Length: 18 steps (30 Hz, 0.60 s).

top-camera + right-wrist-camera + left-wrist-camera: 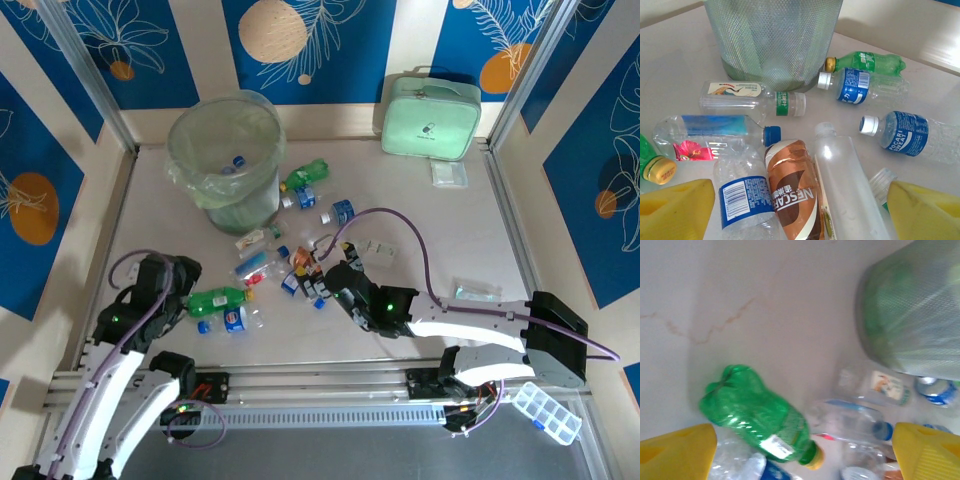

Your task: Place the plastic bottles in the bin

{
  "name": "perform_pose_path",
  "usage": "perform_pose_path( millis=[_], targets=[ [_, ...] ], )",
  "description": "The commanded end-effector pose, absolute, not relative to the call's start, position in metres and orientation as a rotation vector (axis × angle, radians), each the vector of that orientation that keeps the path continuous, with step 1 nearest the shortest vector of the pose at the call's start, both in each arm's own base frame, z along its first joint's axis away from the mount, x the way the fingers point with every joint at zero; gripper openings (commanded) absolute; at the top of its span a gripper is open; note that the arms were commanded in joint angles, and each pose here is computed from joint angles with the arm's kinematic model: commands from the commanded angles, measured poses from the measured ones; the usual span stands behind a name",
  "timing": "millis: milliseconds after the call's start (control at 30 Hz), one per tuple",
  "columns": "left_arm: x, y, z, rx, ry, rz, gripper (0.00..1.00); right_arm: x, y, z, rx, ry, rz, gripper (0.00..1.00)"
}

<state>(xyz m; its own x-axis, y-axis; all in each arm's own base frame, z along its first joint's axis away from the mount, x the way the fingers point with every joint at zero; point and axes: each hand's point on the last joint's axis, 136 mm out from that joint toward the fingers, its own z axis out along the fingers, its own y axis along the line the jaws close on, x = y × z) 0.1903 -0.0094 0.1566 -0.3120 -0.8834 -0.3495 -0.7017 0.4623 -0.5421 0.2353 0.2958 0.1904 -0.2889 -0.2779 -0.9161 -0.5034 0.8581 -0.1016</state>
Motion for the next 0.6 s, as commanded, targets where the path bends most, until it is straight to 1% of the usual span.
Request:
perform_pose_path(
  millis=[0, 133, 267, 567],
  targets=[
    [0.188, -0.014, 0.129, -1.469, 2.082, -0.413, 0.91, 0.238, 0.295, 0.190, -0.560, 1.893, 0.245, 0.90],
    [0.186, -0.020, 0.105, -1.538, 2.120, -0.411, 0.92, 0.239, 0.293, 0.191, -0.554, 1.890, 0.236, 0.90],
    [0.185, -0.016, 0.093, -1.572, 2.101, -0.381, 0.90, 0.239, 0.293, 0.192, -0.553, 1.887, 0.238, 0.90],
    [0.206, -0.032, 0.068, -1.619, 2.112, -0.451, 0.88, 0.239, 0.294, 0.192, -0.558, 1.884, 0.240, 0.90]
  ],
)
